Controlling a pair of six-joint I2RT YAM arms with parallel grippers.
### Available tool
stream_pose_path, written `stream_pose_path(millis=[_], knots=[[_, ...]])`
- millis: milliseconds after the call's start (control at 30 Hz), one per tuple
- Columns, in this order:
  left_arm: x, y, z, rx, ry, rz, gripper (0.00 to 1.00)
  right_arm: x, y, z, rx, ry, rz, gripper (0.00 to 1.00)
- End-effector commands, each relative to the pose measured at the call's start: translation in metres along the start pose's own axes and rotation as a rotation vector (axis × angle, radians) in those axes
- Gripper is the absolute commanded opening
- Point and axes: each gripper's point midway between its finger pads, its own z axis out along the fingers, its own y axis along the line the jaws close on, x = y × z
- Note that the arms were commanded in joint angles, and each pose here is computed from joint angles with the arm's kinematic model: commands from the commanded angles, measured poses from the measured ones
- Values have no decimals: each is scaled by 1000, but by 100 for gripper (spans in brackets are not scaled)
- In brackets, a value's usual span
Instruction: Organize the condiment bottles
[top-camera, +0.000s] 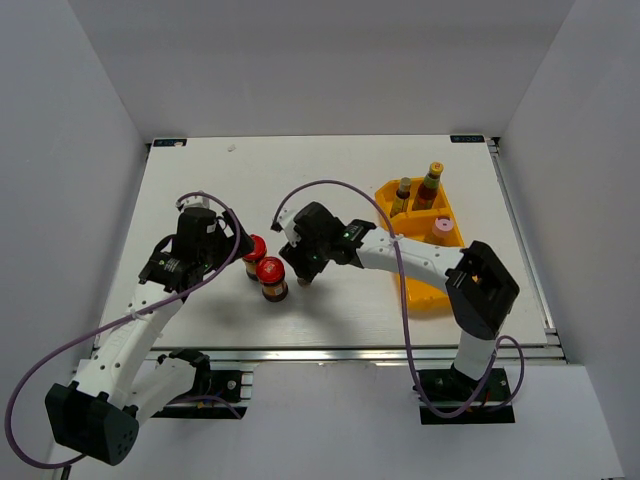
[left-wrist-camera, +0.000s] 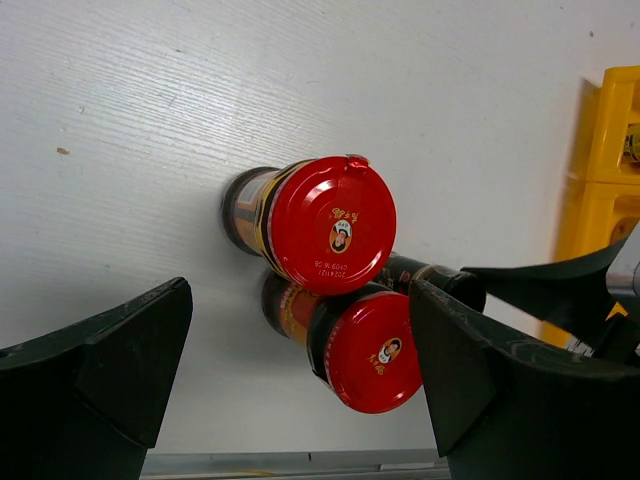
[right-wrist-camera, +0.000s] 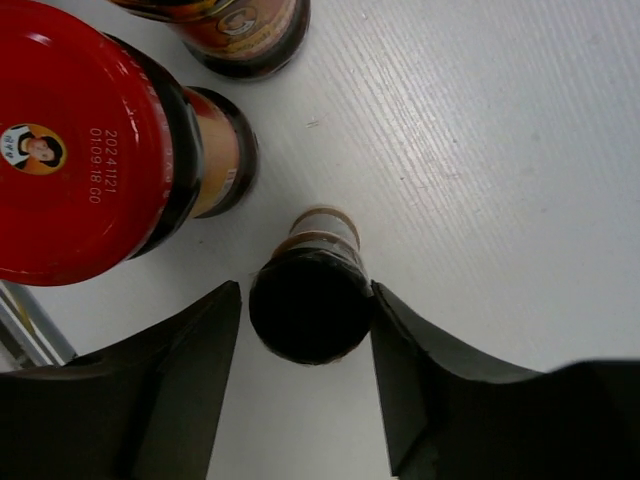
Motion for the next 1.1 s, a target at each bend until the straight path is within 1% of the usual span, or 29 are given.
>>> stream_pose_path(millis=[0, 33, 67, 133, 300, 333, 433, 467, 533, 567, 767, 867, 1067], knots=[[-4, -5, -3, 26, -20, 6, 98, -14, 5, -7, -17, -25, 4, 58], [-4, -4, -3, 23, -22, 3, 98, -16, 6, -8, -14, -30, 15, 43], [-3, -4, -3, 23, -20, 6, 98, -17, 6, -10, -14, -31, 16, 35], [-3, -3, -3, 18, -24, 3, 98, -25, 3, -18, 12, -63, 32, 24], [-3, -2, -3, 15, -24, 0, 98, -40, -24, -52, 143, -147, 84, 17], [-4, -1, -3, 11, -27, 0, 98, -38, -28, -57, 155, -150, 117, 14], [-3, -1, -3, 6, -24, 0, 98, -38, -56, -83, 233, -199, 187, 14], [-3, -1, -3, 7, -25, -1, 98, -32, -74, -96, 273, -210, 228, 14], [-3, 0, -3, 9, -27, -3, 98, -23, -96, -110, 321, -220, 297, 14], [-1, 0, -3, 10, -23, -3, 98, -12, -117, -122, 362, -224, 351, 13], [0, 1, -2, 9, -19, -3, 98, 37, -183, -171, 553, -236, 543, 12], [0, 0, -2, 10, -18, -3, 98, 56, -200, -181, 601, -226, 609, 13], [0, 1, -2, 6, -18, -4, 98, 95, -216, -180, 648, -142, 710, 13]])
